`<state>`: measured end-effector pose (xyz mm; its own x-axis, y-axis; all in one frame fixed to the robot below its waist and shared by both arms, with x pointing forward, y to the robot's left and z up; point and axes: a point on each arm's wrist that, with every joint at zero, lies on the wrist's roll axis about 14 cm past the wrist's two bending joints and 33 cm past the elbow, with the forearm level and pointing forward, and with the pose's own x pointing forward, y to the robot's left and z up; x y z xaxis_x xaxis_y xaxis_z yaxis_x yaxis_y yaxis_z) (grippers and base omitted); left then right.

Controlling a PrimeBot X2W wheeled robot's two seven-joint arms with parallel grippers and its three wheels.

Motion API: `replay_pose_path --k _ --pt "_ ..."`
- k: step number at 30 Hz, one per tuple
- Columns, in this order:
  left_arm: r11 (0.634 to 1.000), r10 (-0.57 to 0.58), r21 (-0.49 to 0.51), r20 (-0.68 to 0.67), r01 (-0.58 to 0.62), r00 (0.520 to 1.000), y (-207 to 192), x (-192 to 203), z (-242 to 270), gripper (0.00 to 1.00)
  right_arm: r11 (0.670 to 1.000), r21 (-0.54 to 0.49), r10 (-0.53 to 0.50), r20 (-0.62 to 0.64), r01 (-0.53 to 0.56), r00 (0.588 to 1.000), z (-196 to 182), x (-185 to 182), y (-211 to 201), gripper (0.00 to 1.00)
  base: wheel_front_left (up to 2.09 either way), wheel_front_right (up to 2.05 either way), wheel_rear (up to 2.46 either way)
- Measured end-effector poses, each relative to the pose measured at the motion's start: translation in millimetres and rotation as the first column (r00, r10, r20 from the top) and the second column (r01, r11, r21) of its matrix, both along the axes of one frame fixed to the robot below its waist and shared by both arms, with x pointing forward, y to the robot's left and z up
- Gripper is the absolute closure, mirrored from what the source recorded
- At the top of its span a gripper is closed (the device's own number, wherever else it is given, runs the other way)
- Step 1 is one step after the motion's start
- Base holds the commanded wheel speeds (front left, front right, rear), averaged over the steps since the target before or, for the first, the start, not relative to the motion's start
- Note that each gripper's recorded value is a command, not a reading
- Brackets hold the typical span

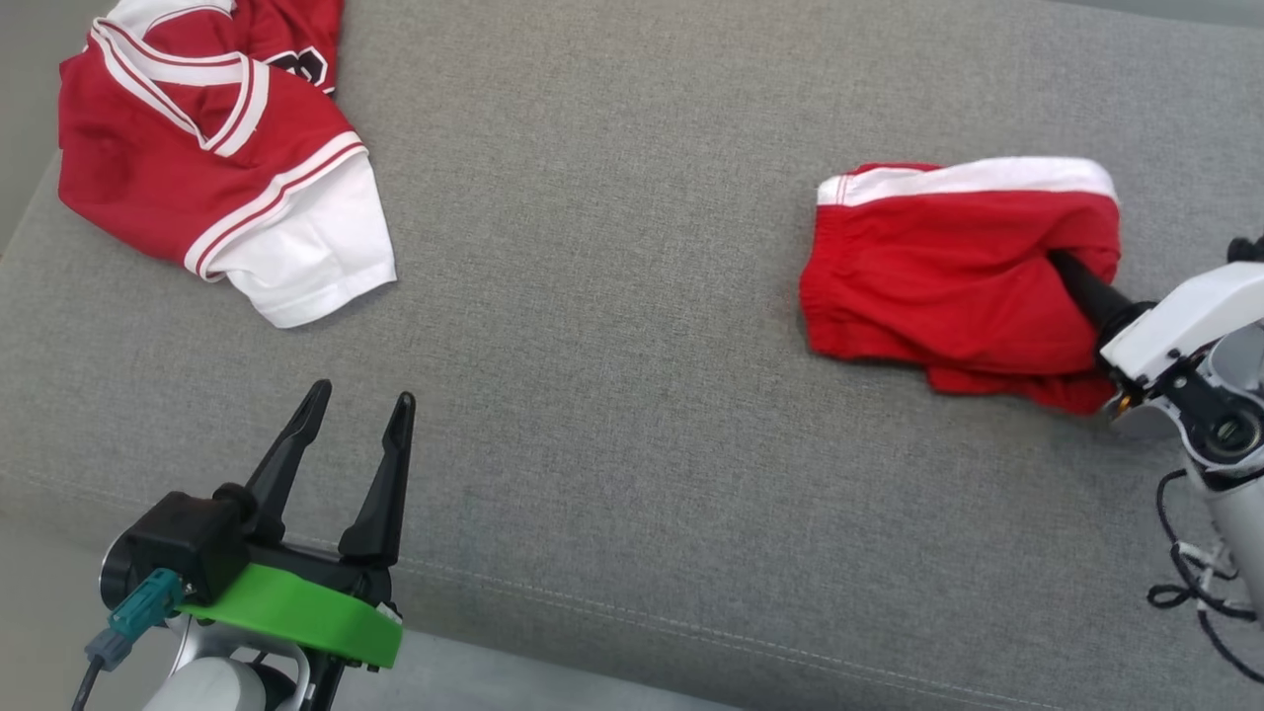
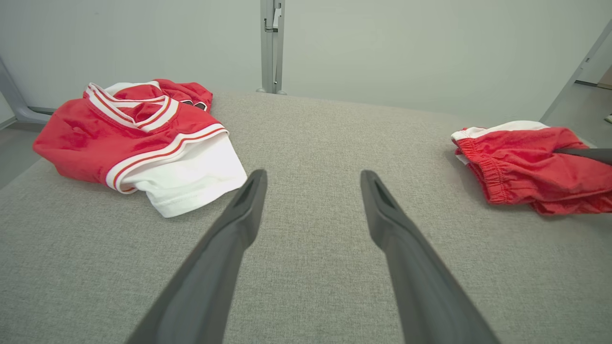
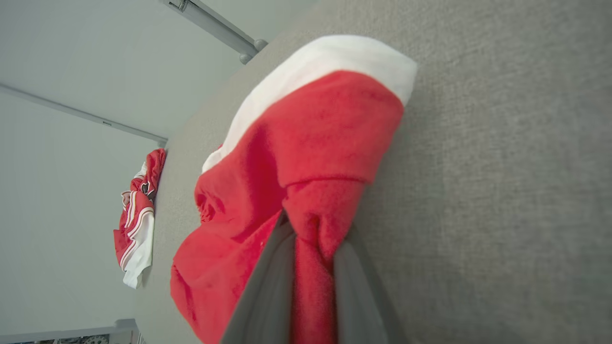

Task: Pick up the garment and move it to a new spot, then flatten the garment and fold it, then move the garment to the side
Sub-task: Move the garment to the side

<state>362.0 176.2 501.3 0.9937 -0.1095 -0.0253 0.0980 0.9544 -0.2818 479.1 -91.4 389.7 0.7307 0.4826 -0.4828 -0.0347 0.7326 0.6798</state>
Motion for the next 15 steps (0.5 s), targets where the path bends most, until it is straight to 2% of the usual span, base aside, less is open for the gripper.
replay_pose_path --k 8,15 --pt "1.0 -0.023 0.01 -0.039 0.023 0.999 -3 6 -9 0.0 0.989 -0.148 -0.032 -0.006 0.031 0.999 -2 30 -46 1.0 0.0 0.0 0.0" --pt "0.999 -0.012 0.04 -0.072 0.015 0.997 8 11 -17 0.0 0.981 -0.181 -0.069 0.028 0.073 0.997 8 57 -65 1.0 0.0 0.0 0.0"
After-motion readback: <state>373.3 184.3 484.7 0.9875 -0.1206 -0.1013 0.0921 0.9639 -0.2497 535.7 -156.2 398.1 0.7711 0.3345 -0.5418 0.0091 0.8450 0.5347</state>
